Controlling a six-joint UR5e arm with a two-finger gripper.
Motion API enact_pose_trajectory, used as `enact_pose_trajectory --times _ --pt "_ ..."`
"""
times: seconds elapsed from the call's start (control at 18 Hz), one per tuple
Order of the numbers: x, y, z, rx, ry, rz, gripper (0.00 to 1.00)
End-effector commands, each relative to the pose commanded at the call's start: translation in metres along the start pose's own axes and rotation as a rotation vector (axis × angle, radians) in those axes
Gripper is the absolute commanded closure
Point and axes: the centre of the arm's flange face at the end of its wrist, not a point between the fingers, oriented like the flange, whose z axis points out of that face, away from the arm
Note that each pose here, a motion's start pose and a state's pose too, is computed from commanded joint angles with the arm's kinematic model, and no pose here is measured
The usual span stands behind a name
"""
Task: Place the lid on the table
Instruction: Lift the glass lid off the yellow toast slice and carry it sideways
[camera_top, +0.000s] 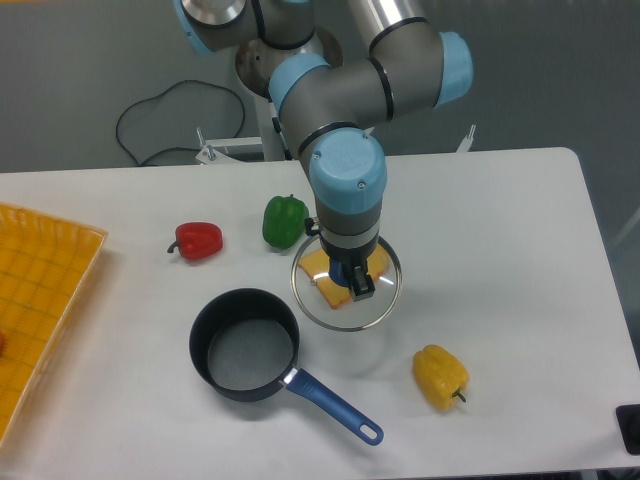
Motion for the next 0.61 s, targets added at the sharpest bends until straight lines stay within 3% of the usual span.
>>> enact_pose_trajectory --times 0.61 --pt "-0.004 0.057 0.011 0.0 -0.012 -0.01 0.55"
